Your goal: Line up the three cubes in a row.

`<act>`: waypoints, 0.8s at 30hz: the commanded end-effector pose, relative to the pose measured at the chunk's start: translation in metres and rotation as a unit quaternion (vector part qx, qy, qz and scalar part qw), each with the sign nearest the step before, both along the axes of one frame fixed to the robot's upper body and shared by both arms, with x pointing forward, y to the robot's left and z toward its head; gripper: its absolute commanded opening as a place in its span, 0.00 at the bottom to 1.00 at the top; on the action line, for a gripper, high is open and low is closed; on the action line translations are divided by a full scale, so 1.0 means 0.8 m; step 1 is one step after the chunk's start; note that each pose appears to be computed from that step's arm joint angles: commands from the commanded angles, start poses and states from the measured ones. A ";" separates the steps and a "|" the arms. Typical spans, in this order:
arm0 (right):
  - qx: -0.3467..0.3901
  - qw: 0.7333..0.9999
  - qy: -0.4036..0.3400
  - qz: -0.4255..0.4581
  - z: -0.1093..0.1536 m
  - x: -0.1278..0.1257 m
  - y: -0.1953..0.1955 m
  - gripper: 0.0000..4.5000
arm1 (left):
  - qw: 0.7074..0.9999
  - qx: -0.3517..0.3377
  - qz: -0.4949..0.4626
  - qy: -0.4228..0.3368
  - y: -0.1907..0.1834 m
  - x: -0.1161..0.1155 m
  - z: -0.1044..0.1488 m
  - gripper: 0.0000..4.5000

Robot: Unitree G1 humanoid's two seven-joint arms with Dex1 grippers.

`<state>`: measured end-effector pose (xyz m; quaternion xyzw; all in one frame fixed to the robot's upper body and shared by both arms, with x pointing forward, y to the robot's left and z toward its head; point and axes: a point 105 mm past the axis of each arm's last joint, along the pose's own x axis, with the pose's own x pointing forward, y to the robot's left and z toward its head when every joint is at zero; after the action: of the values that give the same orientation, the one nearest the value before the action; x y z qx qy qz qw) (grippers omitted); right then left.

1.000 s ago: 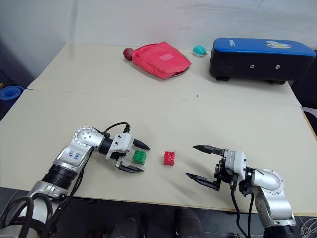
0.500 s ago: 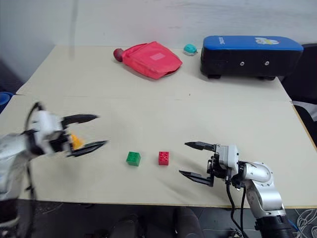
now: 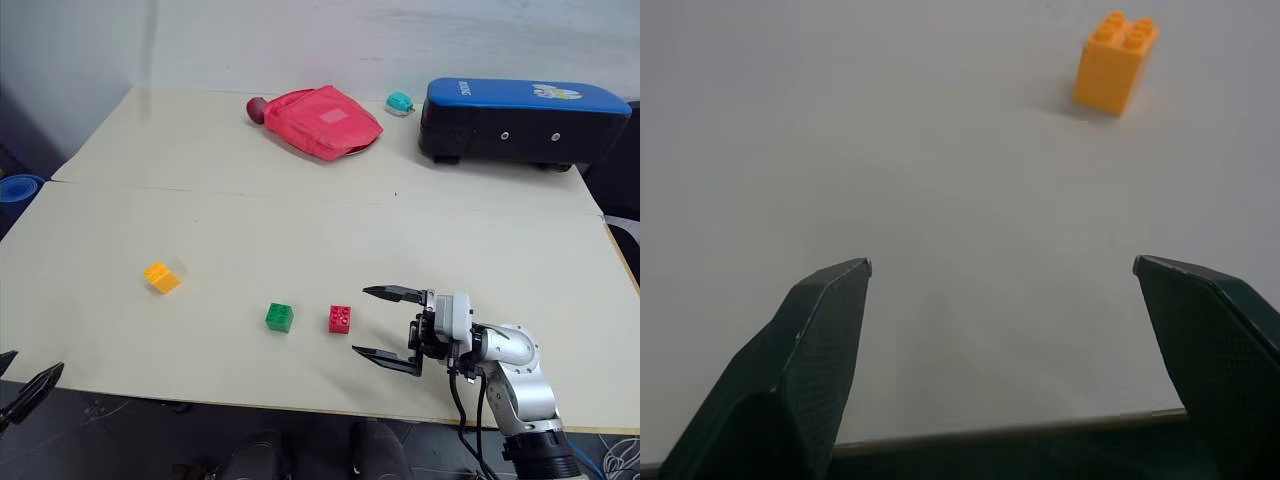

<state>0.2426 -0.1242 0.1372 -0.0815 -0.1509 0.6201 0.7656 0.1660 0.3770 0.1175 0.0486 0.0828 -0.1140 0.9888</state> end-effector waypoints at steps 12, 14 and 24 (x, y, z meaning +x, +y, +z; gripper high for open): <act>0.017 0.999 -0.023 -0.031 0.014 -0.006 -0.011 1.00 | 0.976 0.049 -0.210 0.018 -0.052 0.158 0.029 0.97; 0.050 0.998 -0.018 -0.041 0.028 -0.006 -0.006 1.00 | 0.975 0.049 -0.217 0.025 -0.055 0.167 0.023 0.97; 0.066 0.997 -0.039 -0.030 0.055 -0.016 0.015 1.00 | 0.967 0.065 -0.241 0.049 -0.054 0.178 0.005 0.64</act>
<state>0.2344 -0.1135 0.1712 -0.0507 -0.2010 0.5799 0.7879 0.3097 0.3282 0.1149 0.1132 0.1310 -0.3466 0.9219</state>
